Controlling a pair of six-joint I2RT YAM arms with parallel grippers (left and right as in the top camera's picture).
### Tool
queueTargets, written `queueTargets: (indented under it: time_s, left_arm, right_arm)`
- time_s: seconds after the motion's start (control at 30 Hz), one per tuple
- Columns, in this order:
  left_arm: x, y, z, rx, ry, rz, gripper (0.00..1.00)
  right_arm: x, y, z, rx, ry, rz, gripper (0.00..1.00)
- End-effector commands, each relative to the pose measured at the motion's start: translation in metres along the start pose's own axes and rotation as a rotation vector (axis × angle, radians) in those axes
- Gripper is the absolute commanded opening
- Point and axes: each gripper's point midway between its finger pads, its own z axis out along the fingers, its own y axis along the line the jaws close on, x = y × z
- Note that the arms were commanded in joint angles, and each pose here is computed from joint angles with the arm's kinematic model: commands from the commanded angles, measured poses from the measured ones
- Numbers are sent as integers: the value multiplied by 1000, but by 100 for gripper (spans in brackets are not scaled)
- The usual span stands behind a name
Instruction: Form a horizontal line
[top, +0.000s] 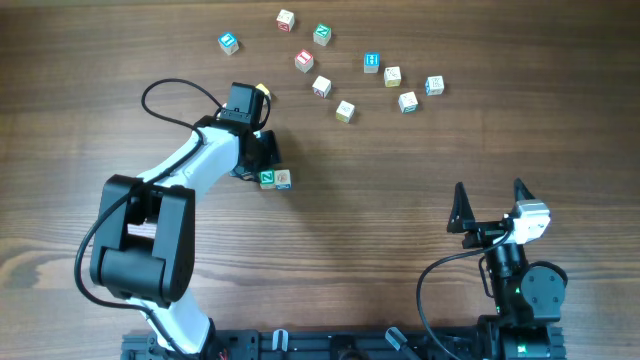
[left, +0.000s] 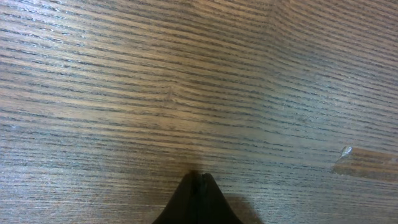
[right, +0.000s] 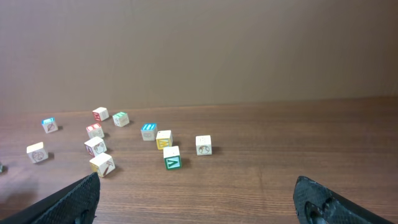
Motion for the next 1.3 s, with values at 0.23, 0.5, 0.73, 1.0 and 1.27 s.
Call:
queueTargets:
  time_s: [0.23, 0.5, 0.73, 1.0, 1.27]
  left_arm:
    - [3, -1, 1, 7, 22, 14, 4]
    - [5, 0, 1, 2, 31, 13, 4]
    - [7, 1, 1, -2, 39, 12, 4]
    - [7, 1, 1, -3, 39, 12, 4]
    - [4, 0, 1, 2, 28, 13, 4]
  right_arm:
    - [-2, 4, 0, -18, -11, -11, 100]
    - [-2, 4, 0, -18, -11, -11, 100]
    - [-2, 4, 0, -18, -11, -11, 100]
    - [-2, 4, 0, -18, -11, -11, 100]
    - [-2, 4, 0, -18, -11, -11, 100]
